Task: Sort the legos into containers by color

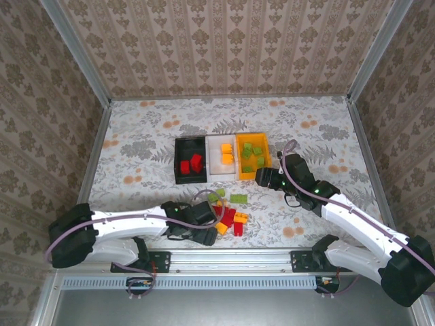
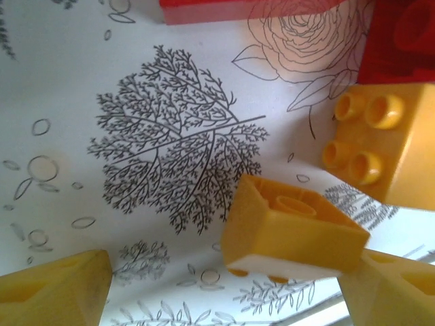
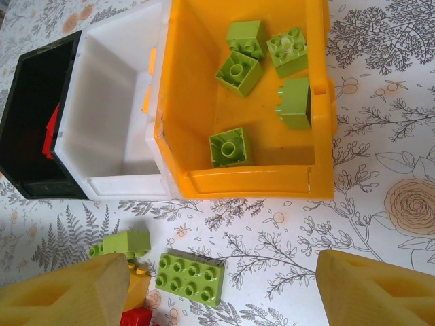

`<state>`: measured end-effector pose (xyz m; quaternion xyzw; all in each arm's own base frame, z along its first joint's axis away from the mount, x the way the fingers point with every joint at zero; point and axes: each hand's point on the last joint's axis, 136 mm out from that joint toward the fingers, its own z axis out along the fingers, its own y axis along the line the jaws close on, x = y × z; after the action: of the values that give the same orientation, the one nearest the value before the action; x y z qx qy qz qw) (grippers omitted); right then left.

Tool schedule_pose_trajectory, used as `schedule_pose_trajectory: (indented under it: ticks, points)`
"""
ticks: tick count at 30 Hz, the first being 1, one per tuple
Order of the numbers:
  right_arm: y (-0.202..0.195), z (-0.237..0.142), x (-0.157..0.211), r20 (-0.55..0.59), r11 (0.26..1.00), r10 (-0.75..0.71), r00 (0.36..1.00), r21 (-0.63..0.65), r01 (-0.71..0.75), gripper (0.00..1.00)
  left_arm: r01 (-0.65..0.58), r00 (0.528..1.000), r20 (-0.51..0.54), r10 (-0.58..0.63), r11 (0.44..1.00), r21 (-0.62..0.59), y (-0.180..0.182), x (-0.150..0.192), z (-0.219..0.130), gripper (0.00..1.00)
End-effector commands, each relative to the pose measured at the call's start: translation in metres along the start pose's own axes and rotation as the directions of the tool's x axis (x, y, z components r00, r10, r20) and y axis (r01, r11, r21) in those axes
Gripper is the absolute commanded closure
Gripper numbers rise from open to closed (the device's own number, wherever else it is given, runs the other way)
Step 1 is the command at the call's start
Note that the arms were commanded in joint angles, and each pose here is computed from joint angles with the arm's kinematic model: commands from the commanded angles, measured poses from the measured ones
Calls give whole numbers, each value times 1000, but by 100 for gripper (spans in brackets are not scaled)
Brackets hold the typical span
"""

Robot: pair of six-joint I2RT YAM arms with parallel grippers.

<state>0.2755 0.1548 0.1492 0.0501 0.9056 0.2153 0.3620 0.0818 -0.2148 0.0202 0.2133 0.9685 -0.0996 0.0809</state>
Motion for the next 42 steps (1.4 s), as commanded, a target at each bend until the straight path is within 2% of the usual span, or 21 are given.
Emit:
schedule_pose_trajectory:
  ticks: [1,11,16,19,25,29,32,36,42]
  points:
    - [-4,-4,-4,16,1000,5,1000,16,-5,25,-4,1000,11,3,1000,18,-8,-5,7,14]
    - [-5,-5,-4,21,1000,6,1000,20,-7,25,-28,1000,15,28,999,43,-14,-18,17,32]
    - [-6,-5,-4,19,1000,6,1000,22,-6,25,-27,1000,5,27,999,41,-14,-17,18,51]
    - [-5,-5,-5,21,1000,6,1000,21,-6,25,-19,1000,15,19,999,34,-12,-17,14,57]
    - [-3,-6,-7,27,1000,9,1000,13,-10,25,-14,999,46,14,1000,5,-5,-22,1,65]
    - [-2,-8,-9,29,1000,9,1000,9,-9,25,-22,996,91,23,1000,-7,-5,-33,-19,68]
    - [-2,-9,-9,33,1000,11,999,7,-11,25,-34,987,159,35,999,-11,-8,-55,-45,68]
    - [-3,-10,-10,42,1000,16,999,5,-17,25,-39,954,297,35,999,6,-12,-110,-82,68]
    - [-8,-5,-7,22,1000,14,1000,26,-14,25,-42,917,396,36,999,8,-14,-199,-97,68]
